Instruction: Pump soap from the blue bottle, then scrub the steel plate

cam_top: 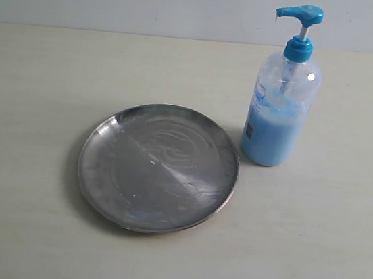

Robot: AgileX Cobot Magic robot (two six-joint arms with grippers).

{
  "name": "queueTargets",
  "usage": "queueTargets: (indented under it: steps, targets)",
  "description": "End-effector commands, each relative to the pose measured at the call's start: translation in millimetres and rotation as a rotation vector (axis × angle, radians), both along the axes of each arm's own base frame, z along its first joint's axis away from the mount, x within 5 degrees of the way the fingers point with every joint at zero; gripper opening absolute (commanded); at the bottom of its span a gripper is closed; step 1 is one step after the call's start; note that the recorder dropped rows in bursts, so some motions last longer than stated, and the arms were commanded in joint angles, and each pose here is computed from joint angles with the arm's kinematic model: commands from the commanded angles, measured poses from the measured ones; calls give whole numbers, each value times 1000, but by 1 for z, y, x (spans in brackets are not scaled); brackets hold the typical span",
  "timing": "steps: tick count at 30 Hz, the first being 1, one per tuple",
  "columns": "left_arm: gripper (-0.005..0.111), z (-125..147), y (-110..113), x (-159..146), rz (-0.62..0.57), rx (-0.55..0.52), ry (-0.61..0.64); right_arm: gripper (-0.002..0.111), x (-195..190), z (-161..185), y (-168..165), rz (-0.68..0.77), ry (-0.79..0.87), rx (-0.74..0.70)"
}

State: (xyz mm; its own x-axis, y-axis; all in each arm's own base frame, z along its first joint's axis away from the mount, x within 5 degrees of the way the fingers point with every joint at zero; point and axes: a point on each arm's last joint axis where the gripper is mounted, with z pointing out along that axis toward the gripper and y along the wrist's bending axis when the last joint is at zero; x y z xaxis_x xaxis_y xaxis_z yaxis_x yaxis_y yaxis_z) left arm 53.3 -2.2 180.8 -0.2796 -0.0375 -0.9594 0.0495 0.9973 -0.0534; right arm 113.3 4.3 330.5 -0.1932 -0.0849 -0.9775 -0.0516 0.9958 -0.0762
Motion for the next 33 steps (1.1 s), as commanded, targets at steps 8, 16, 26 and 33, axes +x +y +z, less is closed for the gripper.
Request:
queueTargets:
  steps: [8,16,26,33]
  targets:
    - [0,1,0,0,2,-9,-14,0,3,-3,2,-2,13,96]
    - [0,1,0,0,2,-9,-14,0,20,-21,3,1,132,90]
    - [0,1,0,0,2,-9,-14,0,52,-45,5,11,283,52]
    - [0,1,0,0,2,-9,-14,0,65,-59,13,53,364,46]
